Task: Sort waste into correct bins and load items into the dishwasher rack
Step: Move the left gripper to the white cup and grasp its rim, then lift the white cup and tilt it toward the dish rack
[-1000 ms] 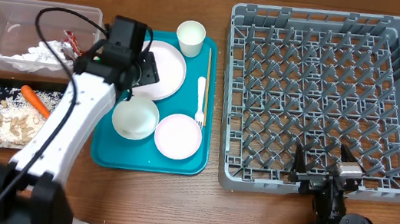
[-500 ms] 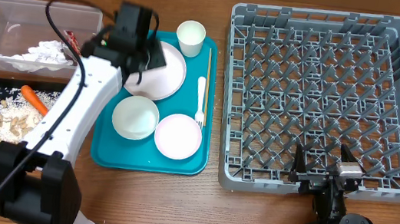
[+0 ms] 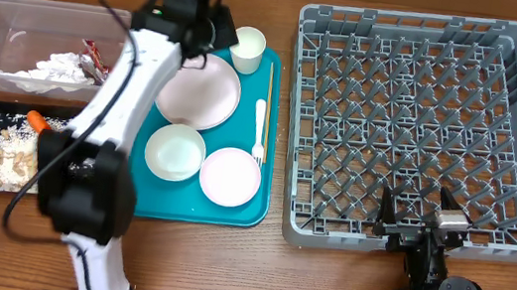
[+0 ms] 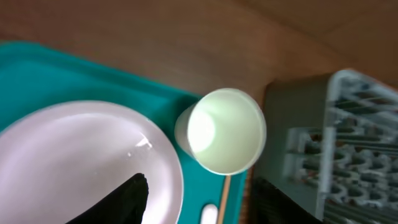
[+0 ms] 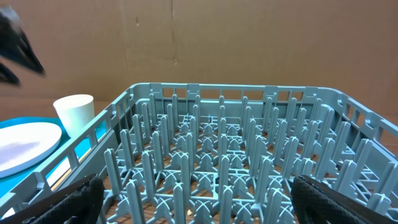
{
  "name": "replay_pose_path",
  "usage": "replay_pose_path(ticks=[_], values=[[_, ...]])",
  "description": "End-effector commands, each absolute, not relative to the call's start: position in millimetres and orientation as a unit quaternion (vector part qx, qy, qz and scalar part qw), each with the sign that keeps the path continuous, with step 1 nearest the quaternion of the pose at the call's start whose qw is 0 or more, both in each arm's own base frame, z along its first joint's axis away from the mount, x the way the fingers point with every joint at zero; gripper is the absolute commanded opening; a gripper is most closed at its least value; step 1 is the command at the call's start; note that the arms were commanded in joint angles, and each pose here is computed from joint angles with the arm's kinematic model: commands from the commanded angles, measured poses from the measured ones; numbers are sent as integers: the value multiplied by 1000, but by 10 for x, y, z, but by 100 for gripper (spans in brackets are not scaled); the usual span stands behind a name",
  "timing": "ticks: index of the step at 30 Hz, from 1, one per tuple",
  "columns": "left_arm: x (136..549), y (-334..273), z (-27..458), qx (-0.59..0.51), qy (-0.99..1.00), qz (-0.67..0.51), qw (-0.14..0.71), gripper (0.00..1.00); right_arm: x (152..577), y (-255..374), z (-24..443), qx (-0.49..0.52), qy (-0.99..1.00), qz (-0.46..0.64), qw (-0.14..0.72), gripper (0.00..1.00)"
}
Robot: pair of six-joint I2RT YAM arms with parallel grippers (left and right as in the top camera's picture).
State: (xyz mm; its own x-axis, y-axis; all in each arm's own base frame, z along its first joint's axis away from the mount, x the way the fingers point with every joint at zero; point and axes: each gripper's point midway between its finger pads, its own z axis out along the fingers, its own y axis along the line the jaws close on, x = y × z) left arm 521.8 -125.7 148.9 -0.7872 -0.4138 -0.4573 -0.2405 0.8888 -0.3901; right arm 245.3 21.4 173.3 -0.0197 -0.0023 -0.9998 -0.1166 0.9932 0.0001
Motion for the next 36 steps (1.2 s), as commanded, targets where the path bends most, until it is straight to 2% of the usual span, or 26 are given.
replay_pose_path(ticks=[1,17,18,21,23,28,29,31,35,36], values=[[5312,-1400,1201,-190,932,-170,258,56,2454,205,1713,-42,712,38,700,100],[5430,-1427,702,-213,933,-166,237,58,2454,205,1713,-42,712,38,700,100],[5427,-1426,691,-213,934,-165,235,57,2454,205,1713,-42,712,38,700,100],[5433,-1428,695,-215,933,-166,236,41,2454,205,1713,-42,712,38,700,100],[5445,-1428,702,-222,930,-169,237,34,2454,206,1713,-42,712,39,700,100],[5441,-1433,701,-226,930,-170,236,33,2454,205,1713,-42,712,38,700,100],[5441,-1430,700,-226,930,-170,236,30,2454,205,1713,-42,712,38,700,100],[5441,-1430,700,-226,930,-170,236,18,2454,205,1713,-42,712,38,700,100],[5442,-1430,701,-226,930,-170,236,17,2454,205,1713,-42,712,38,700,100],[5443,-1430,701,-226,930,-170,236,11,2454,205,1713,-42,712,38,700,100]])
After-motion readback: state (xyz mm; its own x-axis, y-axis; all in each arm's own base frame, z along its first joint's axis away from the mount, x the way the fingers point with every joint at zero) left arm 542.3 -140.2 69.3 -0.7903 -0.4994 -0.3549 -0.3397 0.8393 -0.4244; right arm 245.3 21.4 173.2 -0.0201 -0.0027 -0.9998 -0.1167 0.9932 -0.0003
